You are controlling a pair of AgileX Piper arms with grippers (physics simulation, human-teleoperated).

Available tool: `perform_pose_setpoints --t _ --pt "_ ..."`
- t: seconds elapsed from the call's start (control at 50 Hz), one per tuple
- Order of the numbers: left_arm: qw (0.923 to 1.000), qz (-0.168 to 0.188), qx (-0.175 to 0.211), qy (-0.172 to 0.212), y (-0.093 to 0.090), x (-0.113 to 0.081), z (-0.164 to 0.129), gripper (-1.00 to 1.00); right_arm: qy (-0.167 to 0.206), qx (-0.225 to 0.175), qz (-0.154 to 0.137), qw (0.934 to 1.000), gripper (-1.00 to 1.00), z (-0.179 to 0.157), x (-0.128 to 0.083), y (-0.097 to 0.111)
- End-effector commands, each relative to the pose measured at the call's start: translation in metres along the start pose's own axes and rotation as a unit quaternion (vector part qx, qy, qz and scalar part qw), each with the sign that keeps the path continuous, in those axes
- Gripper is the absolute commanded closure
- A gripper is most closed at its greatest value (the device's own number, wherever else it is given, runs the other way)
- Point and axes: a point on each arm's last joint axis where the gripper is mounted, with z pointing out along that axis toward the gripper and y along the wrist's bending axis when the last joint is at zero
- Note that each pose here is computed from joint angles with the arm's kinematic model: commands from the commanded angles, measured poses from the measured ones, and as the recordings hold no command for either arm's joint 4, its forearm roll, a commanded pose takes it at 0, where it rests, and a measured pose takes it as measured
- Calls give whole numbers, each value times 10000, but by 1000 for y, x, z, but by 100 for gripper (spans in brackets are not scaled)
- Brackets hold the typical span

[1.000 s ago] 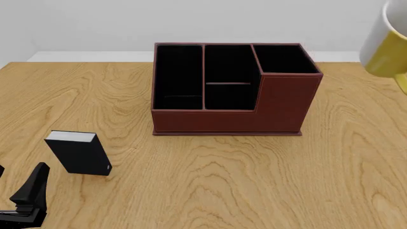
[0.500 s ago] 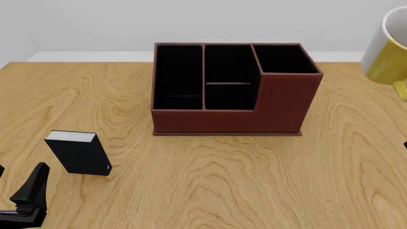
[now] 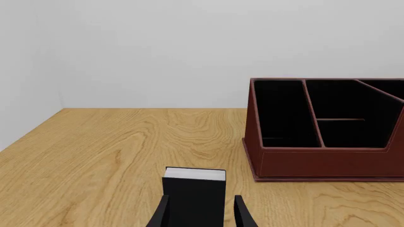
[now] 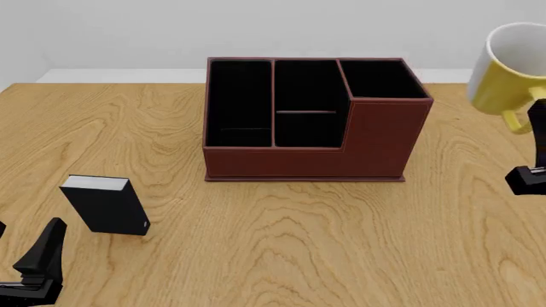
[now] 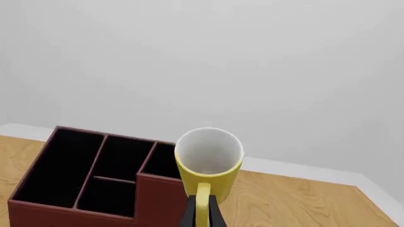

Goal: Pick up the yellow and white mug and place it to the right of the caddy.

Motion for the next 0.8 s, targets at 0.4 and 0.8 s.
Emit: perform_pose_setpoints --t 0.4,0.8 --pt "10000 0 0 0 0 0 0 -100 143 404 52 9991 100 8 18 -8" --pt "10000 0 0 0 0 0 0 -100 362 534 175 9978 100 13 43 -9"
